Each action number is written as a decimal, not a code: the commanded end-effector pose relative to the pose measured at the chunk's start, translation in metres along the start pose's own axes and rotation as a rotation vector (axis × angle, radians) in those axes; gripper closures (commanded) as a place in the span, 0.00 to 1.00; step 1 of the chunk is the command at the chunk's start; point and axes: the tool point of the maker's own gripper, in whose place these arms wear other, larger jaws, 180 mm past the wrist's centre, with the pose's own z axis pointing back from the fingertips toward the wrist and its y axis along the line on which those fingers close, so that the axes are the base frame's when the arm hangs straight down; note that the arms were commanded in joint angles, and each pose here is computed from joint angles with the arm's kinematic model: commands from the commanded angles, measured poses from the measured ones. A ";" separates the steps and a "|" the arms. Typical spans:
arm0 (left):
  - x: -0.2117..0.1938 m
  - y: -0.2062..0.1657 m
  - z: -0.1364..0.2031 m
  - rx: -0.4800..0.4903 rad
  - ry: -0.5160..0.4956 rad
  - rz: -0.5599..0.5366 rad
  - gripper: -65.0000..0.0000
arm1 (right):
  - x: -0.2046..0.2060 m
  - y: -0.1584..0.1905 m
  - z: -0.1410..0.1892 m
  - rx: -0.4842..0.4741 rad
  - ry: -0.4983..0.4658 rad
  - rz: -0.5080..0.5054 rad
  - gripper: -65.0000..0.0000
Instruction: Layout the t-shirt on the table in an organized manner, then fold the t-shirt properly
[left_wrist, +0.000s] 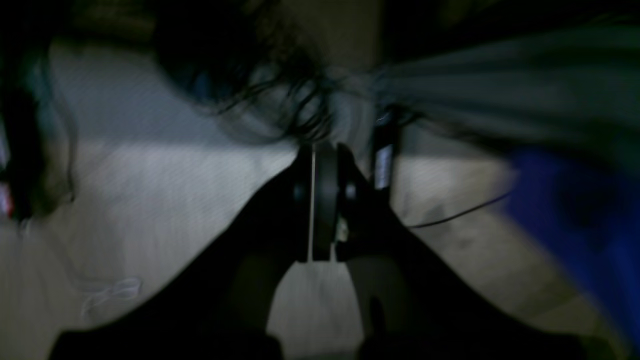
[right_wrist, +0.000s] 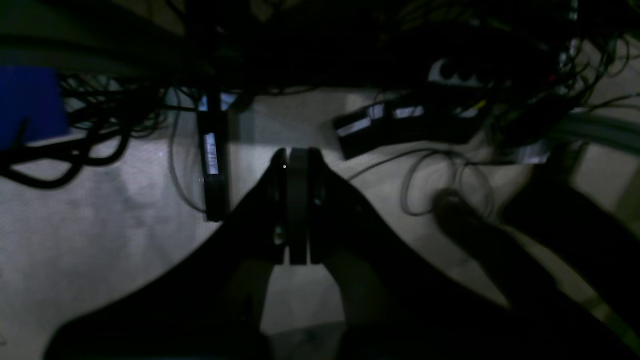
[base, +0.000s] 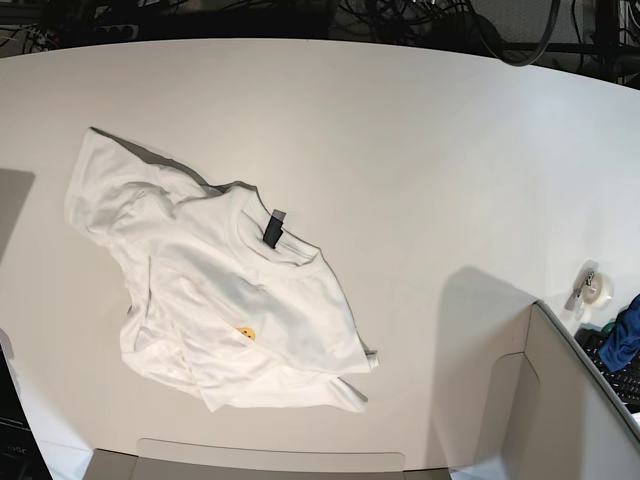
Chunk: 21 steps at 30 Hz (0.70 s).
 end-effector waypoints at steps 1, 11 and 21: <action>0.003 -0.007 0.015 -0.014 -0.030 -0.003 1.00 | 0.007 -0.009 0.011 -0.004 -0.037 0.032 1.00; 0.057 -0.044 0.098 -0.198 -0.201 -0.163 1.00 | 0.087 -0.011 0.074 -0.018 -0.255 0.319 1.00; 0.101 -0.054 0.138 -0.323 -0.325 -0.331 1.00 | 0.172 -0.010 0.100 -0.093 -0.479 0.472 1.00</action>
